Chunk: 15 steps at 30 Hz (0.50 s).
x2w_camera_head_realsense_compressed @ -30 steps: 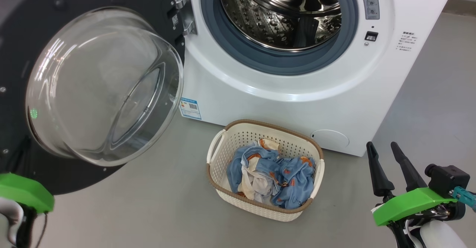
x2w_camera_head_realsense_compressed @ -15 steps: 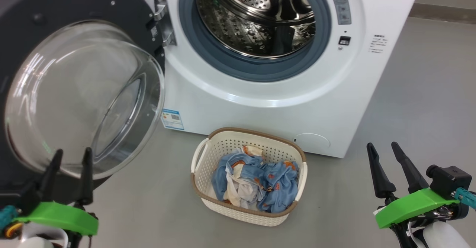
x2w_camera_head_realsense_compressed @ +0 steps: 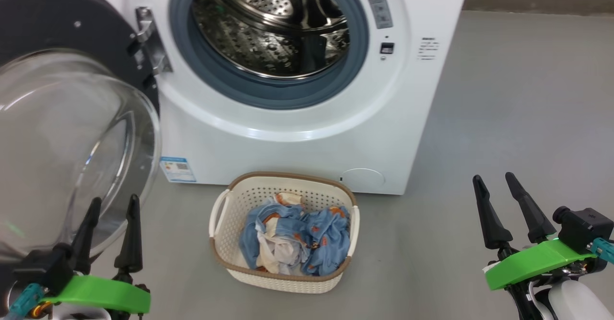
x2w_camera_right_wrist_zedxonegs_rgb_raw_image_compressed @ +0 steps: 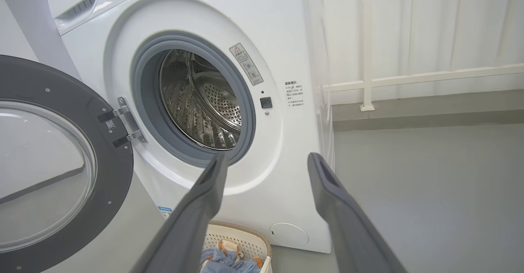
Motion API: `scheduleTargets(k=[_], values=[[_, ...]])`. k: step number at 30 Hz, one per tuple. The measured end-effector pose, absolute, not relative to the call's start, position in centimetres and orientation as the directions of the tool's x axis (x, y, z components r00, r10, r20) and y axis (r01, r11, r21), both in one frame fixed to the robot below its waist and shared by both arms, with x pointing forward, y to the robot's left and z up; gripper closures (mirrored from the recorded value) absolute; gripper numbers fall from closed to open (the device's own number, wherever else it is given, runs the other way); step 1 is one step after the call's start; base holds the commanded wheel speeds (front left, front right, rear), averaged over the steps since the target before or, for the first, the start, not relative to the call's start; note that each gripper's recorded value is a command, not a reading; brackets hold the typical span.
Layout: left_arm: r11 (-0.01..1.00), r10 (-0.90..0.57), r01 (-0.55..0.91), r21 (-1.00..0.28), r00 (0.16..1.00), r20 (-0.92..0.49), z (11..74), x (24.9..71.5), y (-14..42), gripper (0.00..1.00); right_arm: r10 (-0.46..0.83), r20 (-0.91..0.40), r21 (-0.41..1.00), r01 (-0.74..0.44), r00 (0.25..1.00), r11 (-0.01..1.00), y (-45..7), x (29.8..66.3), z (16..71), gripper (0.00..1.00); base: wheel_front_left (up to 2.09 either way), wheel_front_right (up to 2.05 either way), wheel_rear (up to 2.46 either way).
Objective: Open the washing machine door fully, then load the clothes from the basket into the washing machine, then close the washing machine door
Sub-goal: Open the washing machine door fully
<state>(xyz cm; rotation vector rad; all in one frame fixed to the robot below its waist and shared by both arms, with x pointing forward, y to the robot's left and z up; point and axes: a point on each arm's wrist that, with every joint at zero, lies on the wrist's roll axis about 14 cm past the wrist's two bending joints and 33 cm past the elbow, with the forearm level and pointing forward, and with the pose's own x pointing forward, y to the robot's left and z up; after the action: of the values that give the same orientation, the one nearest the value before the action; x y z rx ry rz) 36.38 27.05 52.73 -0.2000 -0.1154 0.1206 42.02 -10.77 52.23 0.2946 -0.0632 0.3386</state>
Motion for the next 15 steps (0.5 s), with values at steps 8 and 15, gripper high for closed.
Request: scheduleTargets(k=[8, 15], values=[[0.974, 0.068, -0.044, -0.222, 0.992, 0.102, 52.4, 37.7, 24.1, 0.00, 0.251, 0.123, 0.263, -0.276, 0.960, 0.924, -13.6, 41.0, 52.7, 0.00, 0.00, 0.00, 0.00], [0.966, 0.011, 0.021, -0.258, 0.993, 0.120, 52.7, 38.7, 21.6, 0.00, 0.200, 0.128, 0.258, -0.227, 0.971, 0.939, -15.7, 40.1, 52.9, 0.00, 0.00, 0.00, 0.00]])
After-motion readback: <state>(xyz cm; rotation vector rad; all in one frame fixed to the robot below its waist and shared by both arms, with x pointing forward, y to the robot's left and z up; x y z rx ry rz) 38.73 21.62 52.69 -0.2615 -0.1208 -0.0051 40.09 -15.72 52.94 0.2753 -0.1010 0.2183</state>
